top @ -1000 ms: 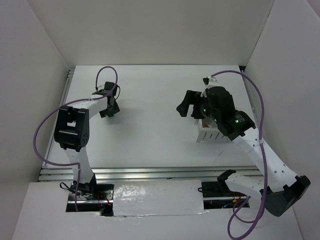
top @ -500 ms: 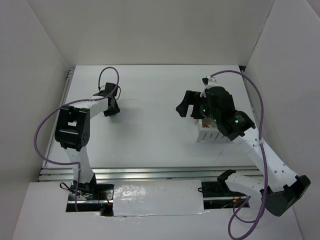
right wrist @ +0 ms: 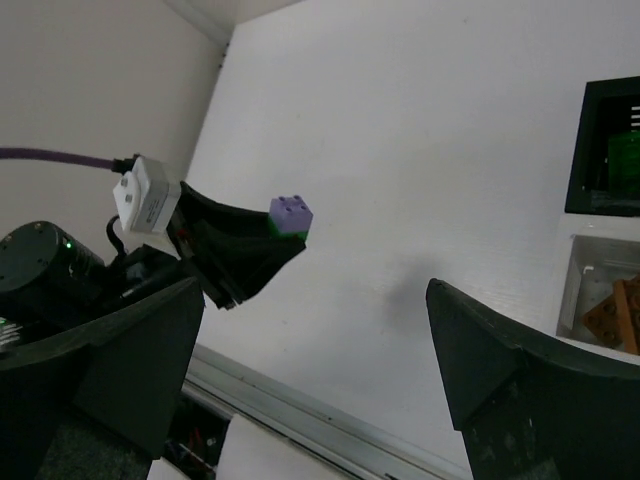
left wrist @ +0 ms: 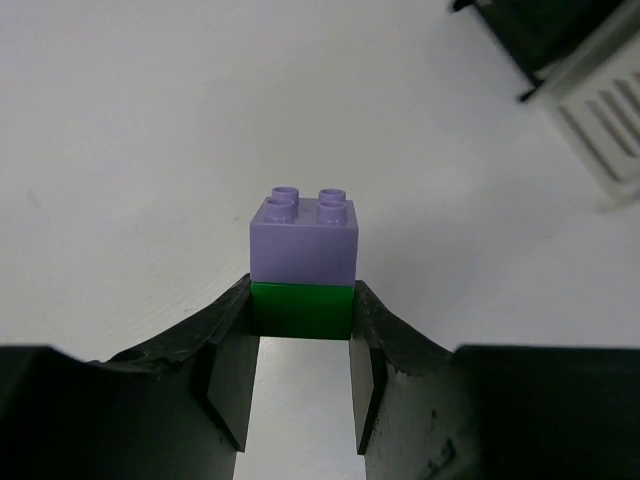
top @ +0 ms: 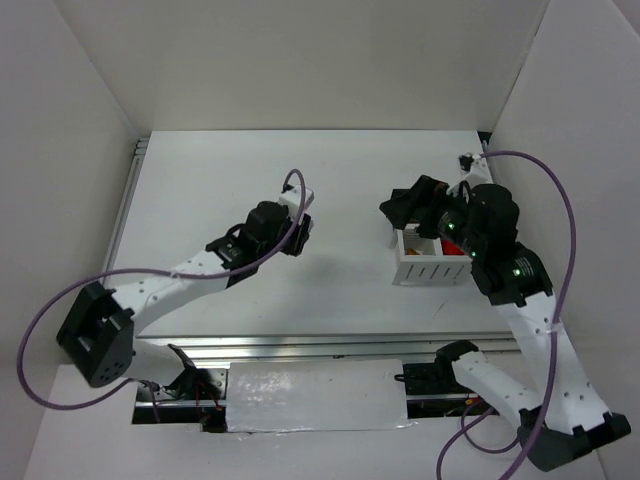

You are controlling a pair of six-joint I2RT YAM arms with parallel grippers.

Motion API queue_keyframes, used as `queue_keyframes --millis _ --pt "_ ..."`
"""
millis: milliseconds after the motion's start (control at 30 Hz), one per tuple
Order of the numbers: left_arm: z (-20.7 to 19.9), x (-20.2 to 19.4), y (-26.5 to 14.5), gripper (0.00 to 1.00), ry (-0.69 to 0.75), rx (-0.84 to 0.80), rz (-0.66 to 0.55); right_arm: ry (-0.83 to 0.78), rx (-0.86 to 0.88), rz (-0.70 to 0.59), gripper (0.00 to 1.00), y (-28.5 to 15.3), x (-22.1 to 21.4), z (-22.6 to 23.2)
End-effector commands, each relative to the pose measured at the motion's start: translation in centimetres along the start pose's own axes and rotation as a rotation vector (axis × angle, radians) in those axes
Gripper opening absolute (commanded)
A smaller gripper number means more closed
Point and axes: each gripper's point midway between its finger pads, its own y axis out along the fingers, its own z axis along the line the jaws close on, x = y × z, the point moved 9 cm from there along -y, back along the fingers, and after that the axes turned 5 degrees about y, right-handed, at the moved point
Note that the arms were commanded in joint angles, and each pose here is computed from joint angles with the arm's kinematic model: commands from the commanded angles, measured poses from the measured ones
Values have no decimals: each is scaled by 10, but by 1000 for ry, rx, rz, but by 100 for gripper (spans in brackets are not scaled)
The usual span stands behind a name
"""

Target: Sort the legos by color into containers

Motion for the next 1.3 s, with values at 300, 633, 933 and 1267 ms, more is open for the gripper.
queue_keyframes --millis 300,633,933,1267 --pt "-68 35 -77 0 351 -486 -363 5 277 303 95 -8 -49 28" --pt "-80 39 -95 0 387 -572 -419 45 152 346 91 23 -80 16" --pt "-84 40 -96 0 388 -589 -435 39 242 445 78 35 -101 27" --pt "-79 37 -95 0 384 -525 -424 19 232 396 0 31 -96 27"
